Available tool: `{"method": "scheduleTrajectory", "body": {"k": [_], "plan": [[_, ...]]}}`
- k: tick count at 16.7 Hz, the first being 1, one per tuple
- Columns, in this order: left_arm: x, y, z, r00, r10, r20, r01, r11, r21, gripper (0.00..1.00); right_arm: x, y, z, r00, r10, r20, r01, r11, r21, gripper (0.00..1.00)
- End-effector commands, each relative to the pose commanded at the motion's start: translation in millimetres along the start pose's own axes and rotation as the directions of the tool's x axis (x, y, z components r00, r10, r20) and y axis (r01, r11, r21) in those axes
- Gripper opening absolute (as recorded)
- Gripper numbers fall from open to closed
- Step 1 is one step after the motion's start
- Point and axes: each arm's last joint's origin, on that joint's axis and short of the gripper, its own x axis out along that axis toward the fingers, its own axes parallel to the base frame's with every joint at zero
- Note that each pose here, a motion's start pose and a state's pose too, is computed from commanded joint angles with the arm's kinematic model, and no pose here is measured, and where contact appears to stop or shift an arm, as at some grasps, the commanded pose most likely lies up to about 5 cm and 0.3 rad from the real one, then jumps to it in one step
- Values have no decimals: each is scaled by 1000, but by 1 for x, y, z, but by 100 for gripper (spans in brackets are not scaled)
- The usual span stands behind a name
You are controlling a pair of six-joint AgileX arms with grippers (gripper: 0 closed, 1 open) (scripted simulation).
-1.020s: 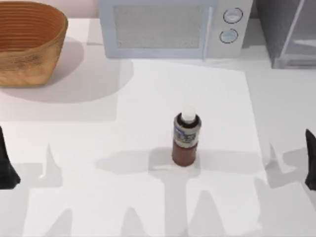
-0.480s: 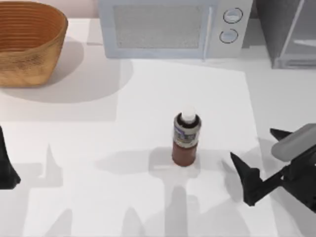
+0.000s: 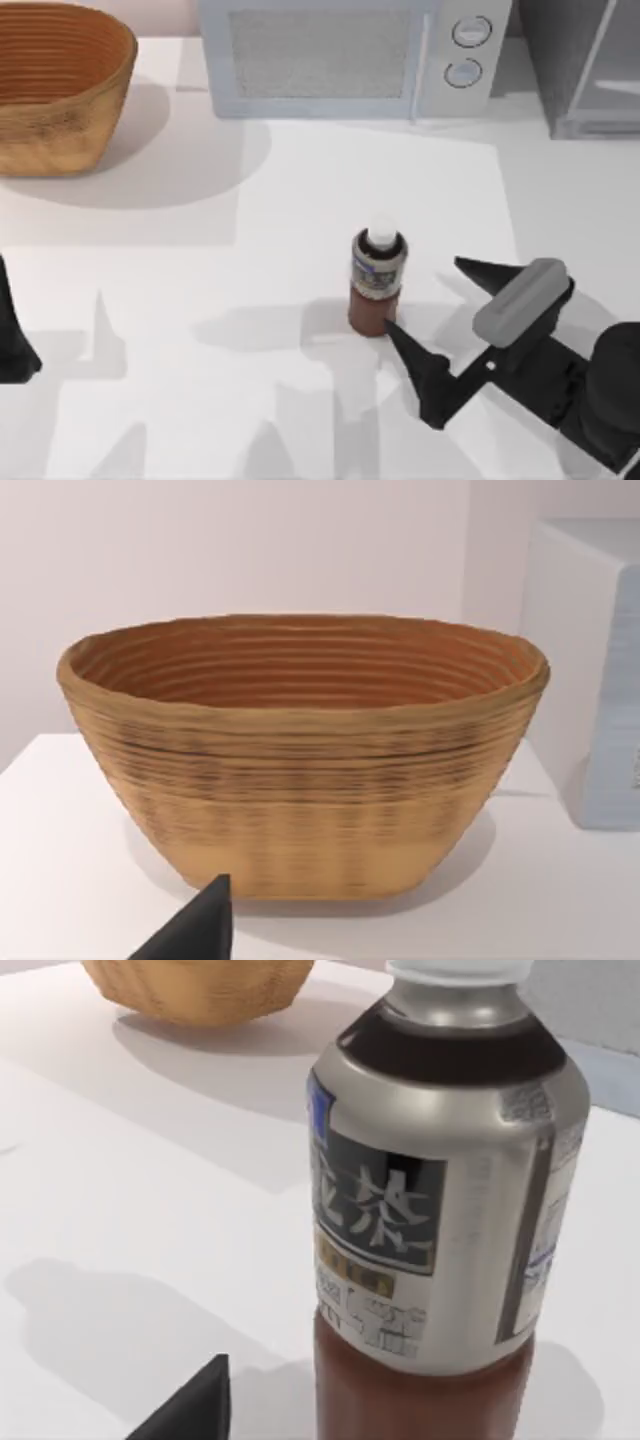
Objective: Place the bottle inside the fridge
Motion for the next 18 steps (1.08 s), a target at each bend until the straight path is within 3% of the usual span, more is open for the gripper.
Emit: {"method": "scheduleTrajectory", "body": {"k": [10,18], "plan": [[0,0,0,1000,0,0,0,1000,0,100,9,3,0,999,19,38,-18,1000,-4,100],[0,0,0,1000,0,0,0,1000,0,100,64,5,2,999,21,40,-21,1000,-4,100]]}}
